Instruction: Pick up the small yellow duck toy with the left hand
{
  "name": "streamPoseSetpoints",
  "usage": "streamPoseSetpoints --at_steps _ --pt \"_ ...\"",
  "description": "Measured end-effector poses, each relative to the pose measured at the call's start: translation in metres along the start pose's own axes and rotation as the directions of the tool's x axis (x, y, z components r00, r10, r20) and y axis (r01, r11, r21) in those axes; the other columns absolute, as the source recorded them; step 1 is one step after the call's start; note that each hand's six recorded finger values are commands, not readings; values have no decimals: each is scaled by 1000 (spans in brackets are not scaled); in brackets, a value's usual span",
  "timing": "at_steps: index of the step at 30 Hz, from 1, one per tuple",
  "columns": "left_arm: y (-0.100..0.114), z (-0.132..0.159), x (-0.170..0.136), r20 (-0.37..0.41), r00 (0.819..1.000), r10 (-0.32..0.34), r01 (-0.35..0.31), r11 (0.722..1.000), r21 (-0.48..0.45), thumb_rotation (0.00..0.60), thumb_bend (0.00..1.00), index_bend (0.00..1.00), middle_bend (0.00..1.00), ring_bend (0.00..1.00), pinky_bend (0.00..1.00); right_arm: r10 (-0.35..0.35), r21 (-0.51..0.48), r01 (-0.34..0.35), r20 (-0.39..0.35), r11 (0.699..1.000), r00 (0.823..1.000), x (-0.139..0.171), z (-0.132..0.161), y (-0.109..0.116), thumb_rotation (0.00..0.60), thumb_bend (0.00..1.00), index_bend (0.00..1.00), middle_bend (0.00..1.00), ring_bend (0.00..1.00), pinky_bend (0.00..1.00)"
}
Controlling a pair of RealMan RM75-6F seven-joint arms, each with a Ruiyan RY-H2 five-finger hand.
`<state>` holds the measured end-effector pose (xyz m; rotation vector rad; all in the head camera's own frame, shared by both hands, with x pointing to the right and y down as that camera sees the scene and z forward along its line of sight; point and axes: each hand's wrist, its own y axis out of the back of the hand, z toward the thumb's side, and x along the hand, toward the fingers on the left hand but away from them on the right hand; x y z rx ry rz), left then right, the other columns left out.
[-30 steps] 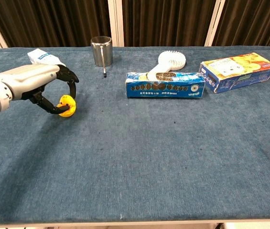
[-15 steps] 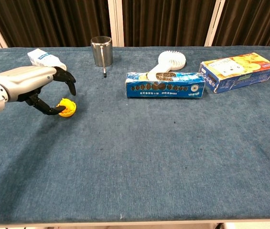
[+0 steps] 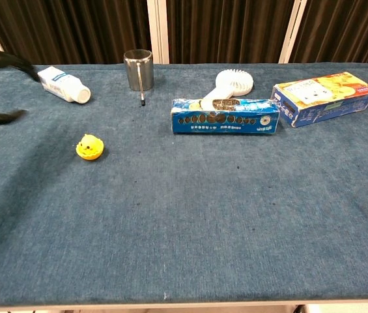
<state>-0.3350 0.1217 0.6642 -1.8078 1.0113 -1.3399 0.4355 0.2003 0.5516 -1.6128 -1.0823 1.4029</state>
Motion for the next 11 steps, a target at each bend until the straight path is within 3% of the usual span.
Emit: streamPoseSetpoints --at_steps 3,11 --pt "21 -33 -31 -50 998 49 -49 999 -8 600 315 232 109 0 1 -5 -1 5 -8 1000 1000 -1 2 1 600 147 0 36 0 60" --pt "54 -82 -104 -159 980 117 -112 993 37 600 270 231 109 0 2 -6 2 6 -17 1000 1000 -2 5 0 600 147 0 36 0 60"
